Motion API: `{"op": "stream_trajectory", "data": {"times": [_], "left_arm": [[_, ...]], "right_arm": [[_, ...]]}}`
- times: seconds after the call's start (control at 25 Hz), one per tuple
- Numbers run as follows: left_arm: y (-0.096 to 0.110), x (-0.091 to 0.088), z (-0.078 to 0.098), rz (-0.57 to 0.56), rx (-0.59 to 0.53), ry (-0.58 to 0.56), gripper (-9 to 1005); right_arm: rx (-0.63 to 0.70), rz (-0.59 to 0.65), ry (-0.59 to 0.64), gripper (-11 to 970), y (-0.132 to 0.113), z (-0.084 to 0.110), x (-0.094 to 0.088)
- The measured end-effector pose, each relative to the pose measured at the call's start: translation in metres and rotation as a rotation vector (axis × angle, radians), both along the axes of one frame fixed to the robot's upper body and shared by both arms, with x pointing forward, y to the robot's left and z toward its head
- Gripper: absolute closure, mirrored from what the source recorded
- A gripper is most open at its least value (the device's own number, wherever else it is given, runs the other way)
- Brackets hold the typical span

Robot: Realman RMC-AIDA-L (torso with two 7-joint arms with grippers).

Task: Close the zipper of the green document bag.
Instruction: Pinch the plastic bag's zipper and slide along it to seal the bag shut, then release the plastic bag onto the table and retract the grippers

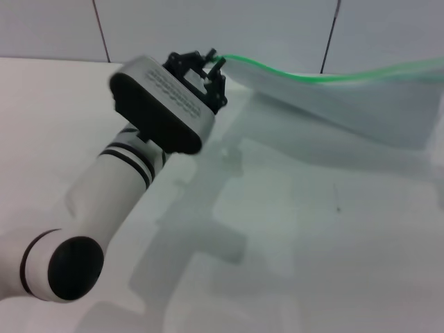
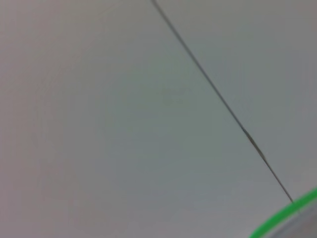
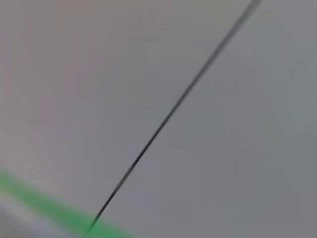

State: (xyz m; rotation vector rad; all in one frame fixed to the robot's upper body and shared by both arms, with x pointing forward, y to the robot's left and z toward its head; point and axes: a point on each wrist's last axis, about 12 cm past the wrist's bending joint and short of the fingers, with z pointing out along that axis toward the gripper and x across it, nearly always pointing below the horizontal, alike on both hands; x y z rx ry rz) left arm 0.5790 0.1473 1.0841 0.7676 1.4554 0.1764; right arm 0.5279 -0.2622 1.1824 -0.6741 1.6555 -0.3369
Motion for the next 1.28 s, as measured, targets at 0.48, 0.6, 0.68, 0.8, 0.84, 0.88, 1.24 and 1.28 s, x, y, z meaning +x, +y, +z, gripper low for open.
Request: {"op": "stream_trajectory", "data": {"times": [0.48, 0.6, 0.68, 0.8, 0.84, 0.88, 1.24, 1.28], "left_arm": [[0.006, 0.000, 0.026, 0.056, -0.427, -0.031, 663], [0.019, -0.006, 0.025, 0.104, -0.475, -0.080, 461], [0.025, -0.009, 0.024, 0.127, -0.501, -0.102, 354], [0.034, -0.010, 0.019, 0.152, -0.542, -0.114, 270], [0.037, -0.011, 0.018, 0.158, -0.550, -0.113, 242], [0.040, -0.011, 0.015, 0.166, -0.554, -0.110, 214], [0.049, -0.012, 0.009, 0.198, -0.546, -0.125, 224], [0.048, -0.012, 0.010, 0.197, -0.545, -0.125, 225]], "right_arm": [[0.319, -0.021, -0.155, 385, 0.010, -0.035, 0.000], [0.351, -0.003, -0.180, 327, 0.019, -0.044, 0.004], [0.369, -0.002, -0.198, 332, 0.023, -0.052, 0.006], [0.395, -0.015, -0.194, 333, 0.025, -0.068, 0.009], [0.410, -0.021, -0.185, 333, 0.027, -0.073, 0.013], [0.417, -0.024, -0.176, 333, 0.027, -0.077, 0.014], [0.470, -0.032, -0.163, 335, 0.037, -0.088, 0.025], [0.470, -0.031, -0.176, 336, 0.037, -0.088, 0.025]]}}
